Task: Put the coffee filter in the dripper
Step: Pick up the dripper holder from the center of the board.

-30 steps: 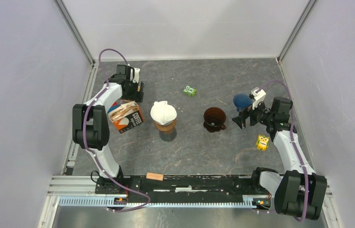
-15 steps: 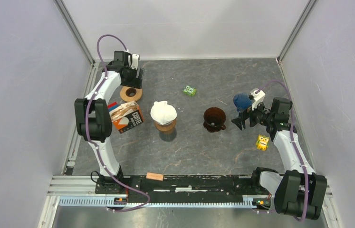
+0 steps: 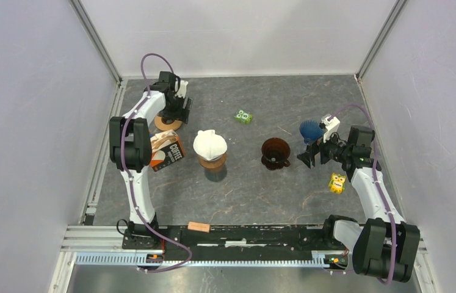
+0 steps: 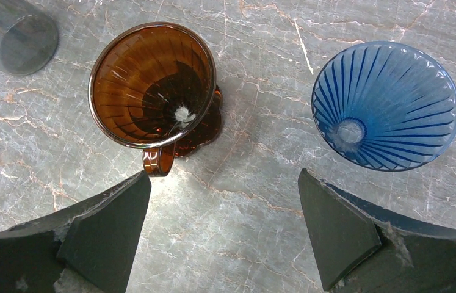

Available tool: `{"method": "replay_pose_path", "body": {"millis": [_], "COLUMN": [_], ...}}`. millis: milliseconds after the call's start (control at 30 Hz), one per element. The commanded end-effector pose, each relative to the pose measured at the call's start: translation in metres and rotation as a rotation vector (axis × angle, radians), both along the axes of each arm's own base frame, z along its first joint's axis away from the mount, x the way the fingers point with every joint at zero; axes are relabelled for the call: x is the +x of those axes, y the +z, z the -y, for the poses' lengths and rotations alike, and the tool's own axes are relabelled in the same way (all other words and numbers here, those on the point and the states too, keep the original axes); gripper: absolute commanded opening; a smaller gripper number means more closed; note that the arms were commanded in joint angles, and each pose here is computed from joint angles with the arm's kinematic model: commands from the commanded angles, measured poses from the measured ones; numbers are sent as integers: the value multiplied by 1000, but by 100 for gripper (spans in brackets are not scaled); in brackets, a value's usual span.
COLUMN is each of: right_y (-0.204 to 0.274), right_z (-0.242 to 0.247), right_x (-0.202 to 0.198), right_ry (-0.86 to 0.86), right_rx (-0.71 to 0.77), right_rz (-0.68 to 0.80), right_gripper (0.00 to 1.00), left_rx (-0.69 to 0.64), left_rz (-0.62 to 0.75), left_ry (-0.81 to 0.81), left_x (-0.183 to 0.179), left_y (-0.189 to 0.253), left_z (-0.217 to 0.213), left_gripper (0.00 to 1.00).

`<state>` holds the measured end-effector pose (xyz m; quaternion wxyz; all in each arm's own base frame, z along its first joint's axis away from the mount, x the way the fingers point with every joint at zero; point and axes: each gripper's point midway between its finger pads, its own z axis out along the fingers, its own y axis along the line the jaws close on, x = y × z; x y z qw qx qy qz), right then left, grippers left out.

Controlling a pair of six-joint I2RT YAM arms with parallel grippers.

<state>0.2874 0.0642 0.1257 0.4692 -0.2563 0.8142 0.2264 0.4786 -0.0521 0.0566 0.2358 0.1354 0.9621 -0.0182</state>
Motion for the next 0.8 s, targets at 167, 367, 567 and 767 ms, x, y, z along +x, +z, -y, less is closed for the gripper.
{"method": "replay_pose_path", "body": {"millis": [167,367,567,767], "right_y": [8,8,7,7], "right_z": [-4,-3,-3,-2], "right_x": [2,2,2,2], "right_ry": [32,30,29,27], "right_rx": [0,-4,-8,-8], "right_rz": [35,34,34,31], "right_gripper": [98,98,98,98], "left_rx": [64,72,59,40], "left_rz": [11,-15,-28,-8], "left_ry": [-49,-59,-71,-87], "left_x": [16,17,17,21], "left_y": [-8,-22,-24,-1], "left_z": [-6,-6,-3,1], "left_gripper": [84,77,56,32]}}
